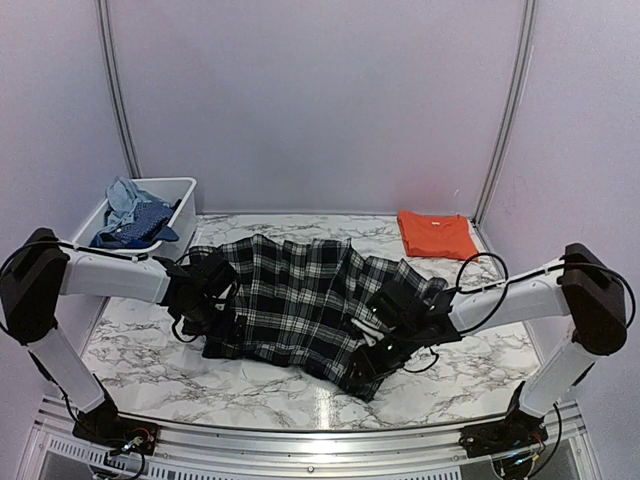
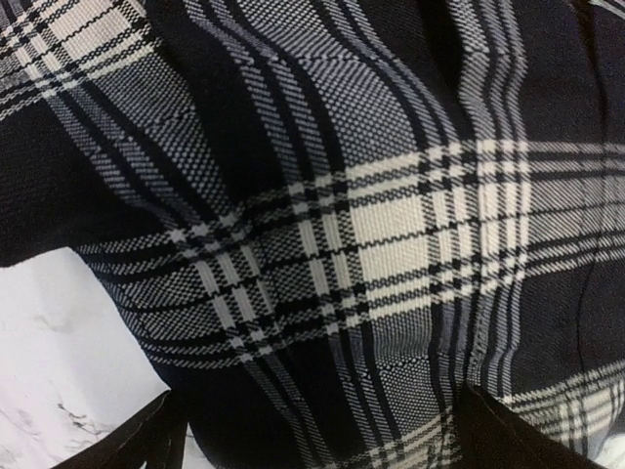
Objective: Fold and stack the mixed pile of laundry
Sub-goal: Smooth out the flattened skirt at the center of the board.
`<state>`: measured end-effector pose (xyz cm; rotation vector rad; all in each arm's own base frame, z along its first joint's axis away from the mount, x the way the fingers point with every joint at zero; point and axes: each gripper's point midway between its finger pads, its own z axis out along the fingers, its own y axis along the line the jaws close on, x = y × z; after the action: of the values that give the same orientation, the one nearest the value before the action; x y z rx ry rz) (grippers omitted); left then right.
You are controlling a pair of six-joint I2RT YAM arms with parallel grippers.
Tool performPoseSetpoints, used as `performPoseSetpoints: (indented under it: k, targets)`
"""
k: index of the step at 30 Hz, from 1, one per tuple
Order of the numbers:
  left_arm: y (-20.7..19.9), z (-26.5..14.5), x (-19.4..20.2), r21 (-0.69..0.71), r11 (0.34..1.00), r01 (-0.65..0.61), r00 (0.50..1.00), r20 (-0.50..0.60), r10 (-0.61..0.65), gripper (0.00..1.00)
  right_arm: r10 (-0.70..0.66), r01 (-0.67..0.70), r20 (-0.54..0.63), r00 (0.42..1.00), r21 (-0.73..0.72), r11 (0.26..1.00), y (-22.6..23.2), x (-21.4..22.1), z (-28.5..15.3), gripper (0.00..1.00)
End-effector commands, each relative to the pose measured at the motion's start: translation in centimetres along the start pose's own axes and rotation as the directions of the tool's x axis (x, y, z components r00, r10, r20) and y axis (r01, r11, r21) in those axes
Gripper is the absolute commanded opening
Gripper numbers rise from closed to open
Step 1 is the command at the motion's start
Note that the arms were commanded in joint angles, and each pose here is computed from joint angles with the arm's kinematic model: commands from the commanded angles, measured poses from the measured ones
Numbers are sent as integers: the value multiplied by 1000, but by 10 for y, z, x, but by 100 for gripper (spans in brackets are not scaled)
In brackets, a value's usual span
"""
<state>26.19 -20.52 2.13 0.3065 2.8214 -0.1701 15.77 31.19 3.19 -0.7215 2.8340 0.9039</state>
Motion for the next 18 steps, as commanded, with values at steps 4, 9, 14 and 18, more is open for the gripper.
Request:
performPoseSetpoints:
  k: [4,9,14,18]
  targets:
    - [9,-8,-29,-124,983,-137,991,-6,137,99,-147,106,-171,974,-230,968,109,41,13,39]
    - [-16,-48,-61,-21,981,-193,972,135,194,99,-196,211,134,971,-110,971,98,-59,-59,39]
    - [-62,-87,-85,200,942,-269,936,285,207,99,-162,145,379,911,74,987,37,-147,-135,38]
    - [-93,-92,-82,341,888,-309,927,318,200,99,-120,71,396,910,136,988,-3,-189,-143,36]
